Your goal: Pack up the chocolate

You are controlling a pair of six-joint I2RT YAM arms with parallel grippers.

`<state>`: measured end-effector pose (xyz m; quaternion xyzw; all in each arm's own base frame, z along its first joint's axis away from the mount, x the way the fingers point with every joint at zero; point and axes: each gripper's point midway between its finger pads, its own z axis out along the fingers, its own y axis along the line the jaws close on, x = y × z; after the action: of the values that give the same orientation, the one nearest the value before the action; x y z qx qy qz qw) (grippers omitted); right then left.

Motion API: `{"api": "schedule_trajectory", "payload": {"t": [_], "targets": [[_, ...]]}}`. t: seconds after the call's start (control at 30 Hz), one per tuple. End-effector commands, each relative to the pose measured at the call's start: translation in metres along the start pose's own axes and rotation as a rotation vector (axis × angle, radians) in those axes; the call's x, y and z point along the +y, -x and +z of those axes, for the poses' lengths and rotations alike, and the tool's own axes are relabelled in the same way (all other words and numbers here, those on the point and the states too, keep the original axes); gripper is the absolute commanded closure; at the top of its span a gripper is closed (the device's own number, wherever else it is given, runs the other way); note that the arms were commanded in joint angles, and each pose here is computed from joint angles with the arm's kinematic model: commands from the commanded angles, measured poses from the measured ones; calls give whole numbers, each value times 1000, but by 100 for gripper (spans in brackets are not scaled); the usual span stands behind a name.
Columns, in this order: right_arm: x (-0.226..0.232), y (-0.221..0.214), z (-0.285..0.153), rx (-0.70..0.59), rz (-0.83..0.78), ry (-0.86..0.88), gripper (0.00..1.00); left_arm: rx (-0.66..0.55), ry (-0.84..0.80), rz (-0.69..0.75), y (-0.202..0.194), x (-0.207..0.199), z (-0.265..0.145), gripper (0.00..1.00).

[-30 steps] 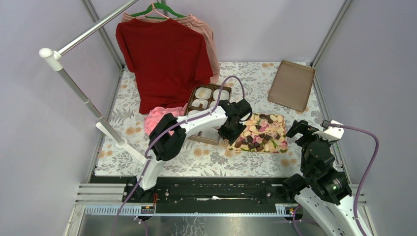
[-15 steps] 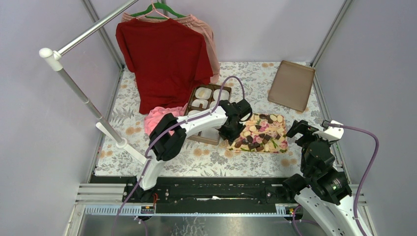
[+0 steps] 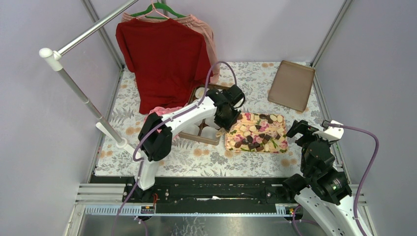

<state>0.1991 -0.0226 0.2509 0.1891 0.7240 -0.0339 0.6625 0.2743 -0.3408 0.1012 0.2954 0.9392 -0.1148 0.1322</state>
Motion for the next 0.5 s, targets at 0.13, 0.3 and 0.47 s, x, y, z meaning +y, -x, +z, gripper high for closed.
{"api": "schedule_trajectory", "payload": {"t": [0.13, 0.3, 0.47], "targets": [[0, 8, 1, -29, 18, -10, 0, -146, 74, -102, 53, 55, -34, 78], [1, 7, 2, -24, 13, -10, 0, -186, 136, -178, 77, 97, -32, 76], [2, 6, 3, -19, 7, -8, 0, -198, 164, -220, 91, 126, -22, 75]]}}
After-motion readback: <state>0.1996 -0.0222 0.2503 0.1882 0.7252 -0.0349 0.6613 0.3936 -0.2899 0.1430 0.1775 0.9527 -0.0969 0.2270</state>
